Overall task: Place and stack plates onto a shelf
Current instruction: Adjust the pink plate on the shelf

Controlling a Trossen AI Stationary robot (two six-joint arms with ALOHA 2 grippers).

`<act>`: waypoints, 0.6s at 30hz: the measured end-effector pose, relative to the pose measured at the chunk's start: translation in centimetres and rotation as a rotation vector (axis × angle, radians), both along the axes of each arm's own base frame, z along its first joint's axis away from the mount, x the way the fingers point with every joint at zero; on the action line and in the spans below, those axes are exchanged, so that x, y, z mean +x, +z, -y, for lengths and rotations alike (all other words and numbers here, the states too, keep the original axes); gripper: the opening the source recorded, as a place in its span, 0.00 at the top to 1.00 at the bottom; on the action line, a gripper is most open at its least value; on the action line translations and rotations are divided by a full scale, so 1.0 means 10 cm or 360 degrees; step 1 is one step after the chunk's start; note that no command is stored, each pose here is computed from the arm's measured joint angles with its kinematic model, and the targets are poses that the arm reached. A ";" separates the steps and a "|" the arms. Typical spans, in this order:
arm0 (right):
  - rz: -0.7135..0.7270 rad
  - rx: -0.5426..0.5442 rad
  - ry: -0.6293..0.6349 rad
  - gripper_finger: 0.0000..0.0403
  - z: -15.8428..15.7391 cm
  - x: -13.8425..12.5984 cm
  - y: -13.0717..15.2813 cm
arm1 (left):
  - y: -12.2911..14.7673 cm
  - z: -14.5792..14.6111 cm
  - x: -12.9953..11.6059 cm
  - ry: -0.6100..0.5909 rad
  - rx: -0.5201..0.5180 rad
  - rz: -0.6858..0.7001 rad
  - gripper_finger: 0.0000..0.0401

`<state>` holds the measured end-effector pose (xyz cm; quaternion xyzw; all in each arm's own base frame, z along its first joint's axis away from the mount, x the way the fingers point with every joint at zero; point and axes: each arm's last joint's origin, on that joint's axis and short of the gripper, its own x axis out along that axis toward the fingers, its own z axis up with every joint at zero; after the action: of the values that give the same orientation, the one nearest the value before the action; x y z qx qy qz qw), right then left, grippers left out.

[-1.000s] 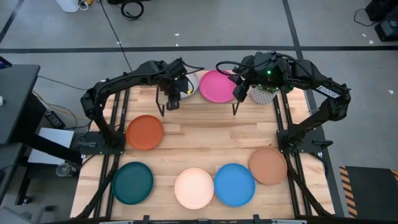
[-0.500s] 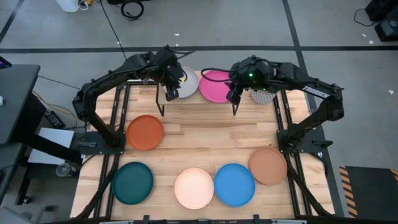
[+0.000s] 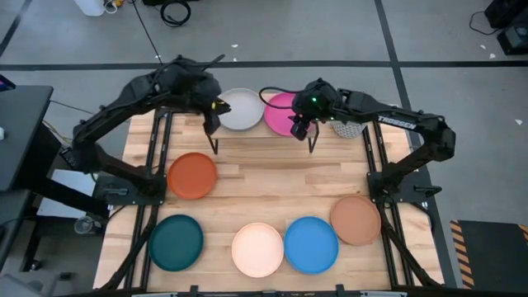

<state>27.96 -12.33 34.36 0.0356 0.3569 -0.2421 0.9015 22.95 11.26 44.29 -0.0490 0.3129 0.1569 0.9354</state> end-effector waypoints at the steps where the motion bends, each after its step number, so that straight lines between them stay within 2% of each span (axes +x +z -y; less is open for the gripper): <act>1: 0.0014 -0.0003 -0.0017 0.61 0.05 0.00 -0.07 | 0.02 0.03 -0.03 0.0008 -0.0016 0.0023 0.86; 8: 0.0128 -0.0016 0.0001 0.61 0.29 -0.04 -0.41 | 0.23 0.27 -0.21 -0.0002 -0.0057 0.0232 0.86; 12: 0.0097 -0.0075 0.0075 0.61 0.30 -0.06 -0.57 | 0.36 0.36 -0.32 -0.0012 -0.0038 0.0374 0.86; 18: 0.0032 -0.0060 0.0081 0.61 0.29 -0.09 -0.71 | 0.52 0.44 -0.50 0.0015 -0.0003 0.0568 0.86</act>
<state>27.05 -15.19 27.27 0.0120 0.3440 -0.2255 0.9114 17.99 6.87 49.49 -0.0784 0.1419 0.1500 0.9753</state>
